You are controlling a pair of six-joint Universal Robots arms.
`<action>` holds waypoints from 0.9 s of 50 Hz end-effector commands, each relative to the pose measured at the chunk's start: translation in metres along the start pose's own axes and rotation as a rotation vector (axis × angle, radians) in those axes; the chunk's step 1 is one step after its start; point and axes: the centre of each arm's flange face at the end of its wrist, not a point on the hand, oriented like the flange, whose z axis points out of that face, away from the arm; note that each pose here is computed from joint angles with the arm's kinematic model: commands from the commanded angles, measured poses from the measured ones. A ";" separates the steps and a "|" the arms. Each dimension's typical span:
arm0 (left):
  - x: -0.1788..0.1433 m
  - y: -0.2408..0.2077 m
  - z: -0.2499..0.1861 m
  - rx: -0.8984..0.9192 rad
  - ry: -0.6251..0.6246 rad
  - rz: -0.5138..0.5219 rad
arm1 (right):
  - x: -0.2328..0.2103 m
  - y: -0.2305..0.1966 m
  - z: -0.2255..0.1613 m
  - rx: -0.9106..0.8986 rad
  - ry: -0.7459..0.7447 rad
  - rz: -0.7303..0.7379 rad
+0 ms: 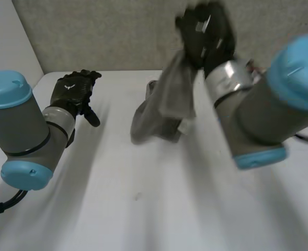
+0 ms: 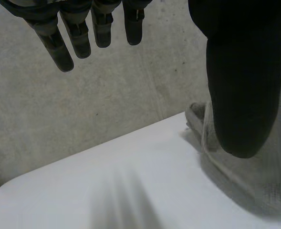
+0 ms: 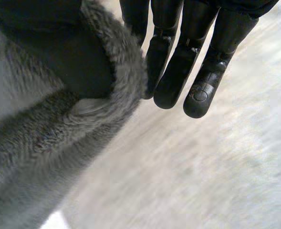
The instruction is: Fold the laundry
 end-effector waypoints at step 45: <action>0.121 0.075 -0.018 -0.089 0.438 -0.226 | 0.067 -0.108 -0.054 -0.023 0.008 0.365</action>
